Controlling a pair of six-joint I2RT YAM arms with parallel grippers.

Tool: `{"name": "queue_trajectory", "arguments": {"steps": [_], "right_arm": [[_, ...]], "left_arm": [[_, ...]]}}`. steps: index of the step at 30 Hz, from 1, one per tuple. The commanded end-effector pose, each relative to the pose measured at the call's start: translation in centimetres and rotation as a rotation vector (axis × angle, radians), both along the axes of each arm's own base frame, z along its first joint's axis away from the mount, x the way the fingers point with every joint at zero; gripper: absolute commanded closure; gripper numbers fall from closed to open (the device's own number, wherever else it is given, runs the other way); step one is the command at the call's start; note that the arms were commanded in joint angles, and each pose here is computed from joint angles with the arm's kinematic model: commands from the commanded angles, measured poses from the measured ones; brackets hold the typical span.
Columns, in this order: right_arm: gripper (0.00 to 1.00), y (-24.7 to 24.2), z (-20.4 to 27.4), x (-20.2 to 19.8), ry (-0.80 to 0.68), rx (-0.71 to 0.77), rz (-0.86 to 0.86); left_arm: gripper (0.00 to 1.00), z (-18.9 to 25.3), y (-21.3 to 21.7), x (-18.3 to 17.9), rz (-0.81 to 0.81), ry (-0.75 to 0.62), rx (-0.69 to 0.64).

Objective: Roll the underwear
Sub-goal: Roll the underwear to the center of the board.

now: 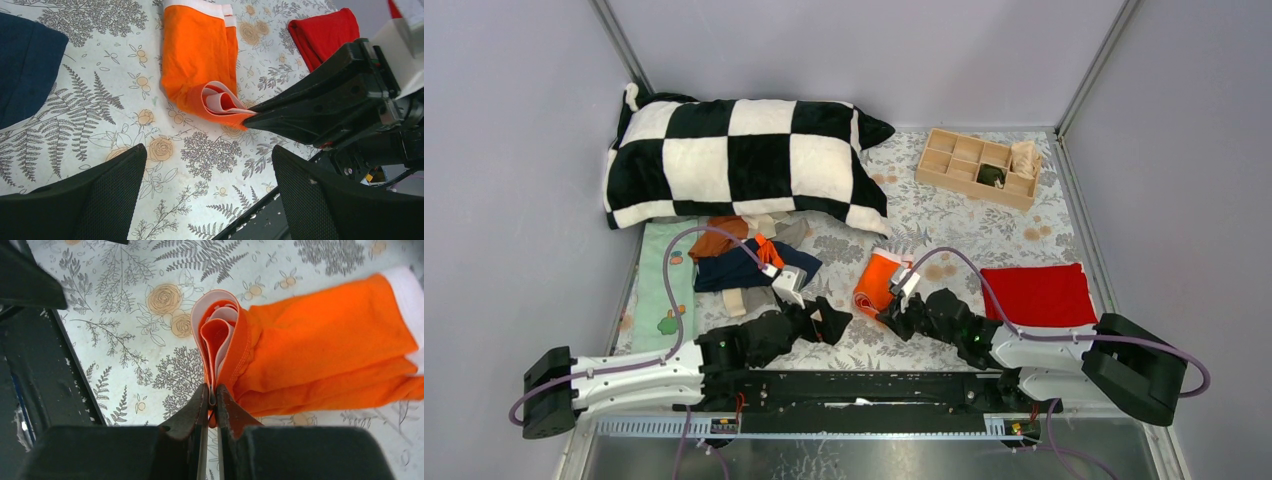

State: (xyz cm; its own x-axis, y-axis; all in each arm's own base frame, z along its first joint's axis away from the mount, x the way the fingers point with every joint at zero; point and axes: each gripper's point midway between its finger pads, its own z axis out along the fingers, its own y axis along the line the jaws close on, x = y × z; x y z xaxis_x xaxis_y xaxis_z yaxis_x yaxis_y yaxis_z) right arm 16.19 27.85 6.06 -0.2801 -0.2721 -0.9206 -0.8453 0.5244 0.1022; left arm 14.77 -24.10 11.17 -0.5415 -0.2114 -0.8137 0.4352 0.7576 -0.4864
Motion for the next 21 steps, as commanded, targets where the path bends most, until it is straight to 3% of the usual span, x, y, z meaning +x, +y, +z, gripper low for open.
{"name": "queue_trajectory", "arguments": {"steps": [1, 21], "right_arm": [[1.00, 0.1, 1.4, 0.6, 0.124, 0.169, -0.118], [1.00, 0.0, -0.4, 4.0, 0.503, 0.153, -0.196]], "left_arm": [[0.01, 1.6, -1.0, 0.3, -0.027, -0.036, -0.010], [0.01, 1.6, -2.0, 3.3, -0.132, -0.017, -0.122]]}}
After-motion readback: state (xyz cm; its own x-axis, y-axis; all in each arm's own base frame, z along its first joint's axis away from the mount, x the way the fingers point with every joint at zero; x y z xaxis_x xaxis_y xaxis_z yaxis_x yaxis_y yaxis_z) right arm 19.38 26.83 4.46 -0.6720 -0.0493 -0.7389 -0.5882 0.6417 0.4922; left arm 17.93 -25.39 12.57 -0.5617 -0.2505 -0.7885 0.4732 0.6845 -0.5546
